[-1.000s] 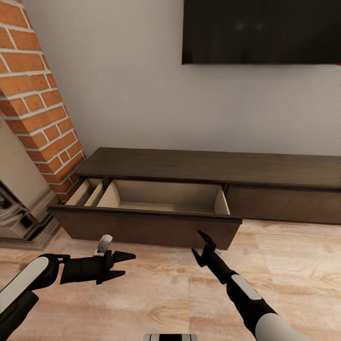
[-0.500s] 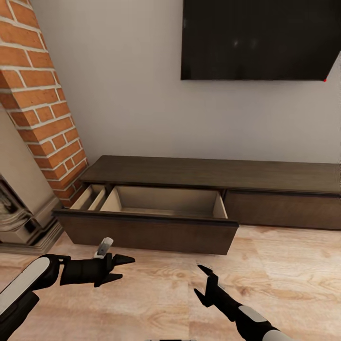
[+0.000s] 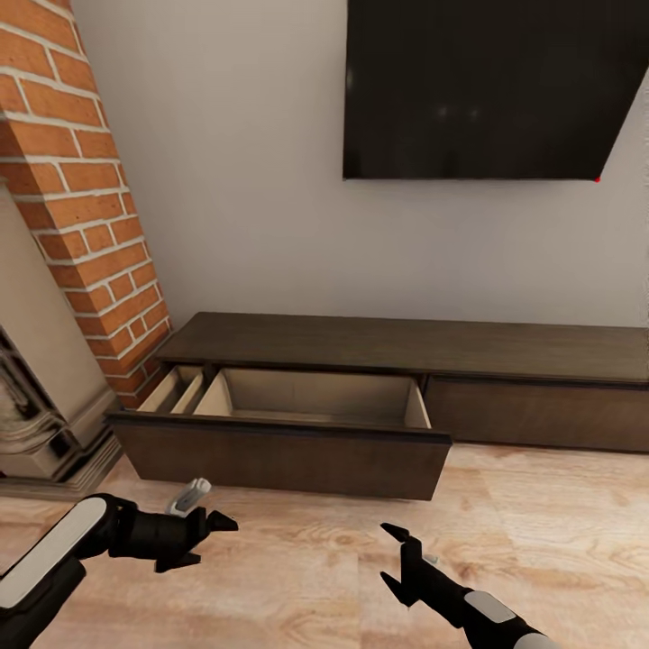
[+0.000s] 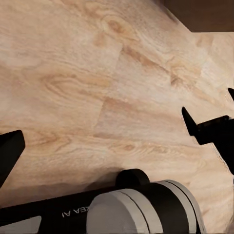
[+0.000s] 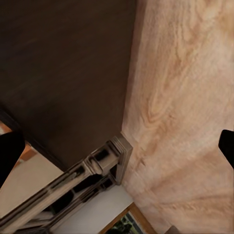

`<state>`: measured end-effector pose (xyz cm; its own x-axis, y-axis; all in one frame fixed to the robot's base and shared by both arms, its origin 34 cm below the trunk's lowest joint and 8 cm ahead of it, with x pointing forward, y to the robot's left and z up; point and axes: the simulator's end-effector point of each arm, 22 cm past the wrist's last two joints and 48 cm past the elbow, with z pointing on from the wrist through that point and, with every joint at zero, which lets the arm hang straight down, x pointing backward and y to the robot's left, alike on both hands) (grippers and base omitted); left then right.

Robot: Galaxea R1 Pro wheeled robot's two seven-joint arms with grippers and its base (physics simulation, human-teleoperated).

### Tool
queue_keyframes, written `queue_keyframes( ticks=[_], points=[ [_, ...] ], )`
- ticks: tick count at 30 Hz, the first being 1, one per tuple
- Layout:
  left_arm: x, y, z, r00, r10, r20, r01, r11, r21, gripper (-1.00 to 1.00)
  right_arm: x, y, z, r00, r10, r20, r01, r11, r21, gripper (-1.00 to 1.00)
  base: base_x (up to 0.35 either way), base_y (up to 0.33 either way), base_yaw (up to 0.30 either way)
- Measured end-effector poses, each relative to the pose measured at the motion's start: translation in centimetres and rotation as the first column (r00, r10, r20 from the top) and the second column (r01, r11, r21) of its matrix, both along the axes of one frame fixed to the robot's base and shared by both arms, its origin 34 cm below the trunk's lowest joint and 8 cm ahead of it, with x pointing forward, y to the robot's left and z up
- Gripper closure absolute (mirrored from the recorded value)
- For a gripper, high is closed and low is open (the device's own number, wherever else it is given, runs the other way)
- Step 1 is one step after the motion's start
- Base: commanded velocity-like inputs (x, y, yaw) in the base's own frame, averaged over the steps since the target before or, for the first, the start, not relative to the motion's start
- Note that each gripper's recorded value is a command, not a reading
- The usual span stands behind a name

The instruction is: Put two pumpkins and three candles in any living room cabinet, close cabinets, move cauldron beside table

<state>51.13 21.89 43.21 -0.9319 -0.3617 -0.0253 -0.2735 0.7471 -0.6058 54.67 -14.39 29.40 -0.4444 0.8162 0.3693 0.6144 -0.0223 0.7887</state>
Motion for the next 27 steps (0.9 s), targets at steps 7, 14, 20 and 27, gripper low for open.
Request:
queue_keyframes(
  ticks=[7,14,20,27],
  points=[
    [0.7,1.5,0.3,0.999,0.004,0.040,-0.007,0.997,0.079,-1.00,0.5,-0.1,1.4,1.000,0.001,0.027,-0.001,1.000,-0.002,-1.00,-0.001,0.000,0.000],
    [1.0,1.6,1.7,0.998,0.006,0.062,-0.011,0.996,0.084,-1.00,0.6,-0.3,2.2,1.000,-0.002,0.031,0.002,1.000,-0.009,-1.00,-0.189,0.038,0.000],
    [1.6,1.8,3.1,0.997,-0.007,0.082,-0.003,0.993,0.119,-1.00,0.6,-0.5,3.2,1.000,-0.003,0.017,0.003,1.000,-0.019,-1.00,-0.113,0.017,0.000],
    [2.0,1.1,4.4,0.995,-0.018,0.093,0.006,0.993,0.121,-1.00,0.2,-0.1,3.8,0.999,0.045,0.009,-0.044,0.998,-0.050,-1.00,-0.010,0.001,0.000]
  ],
)
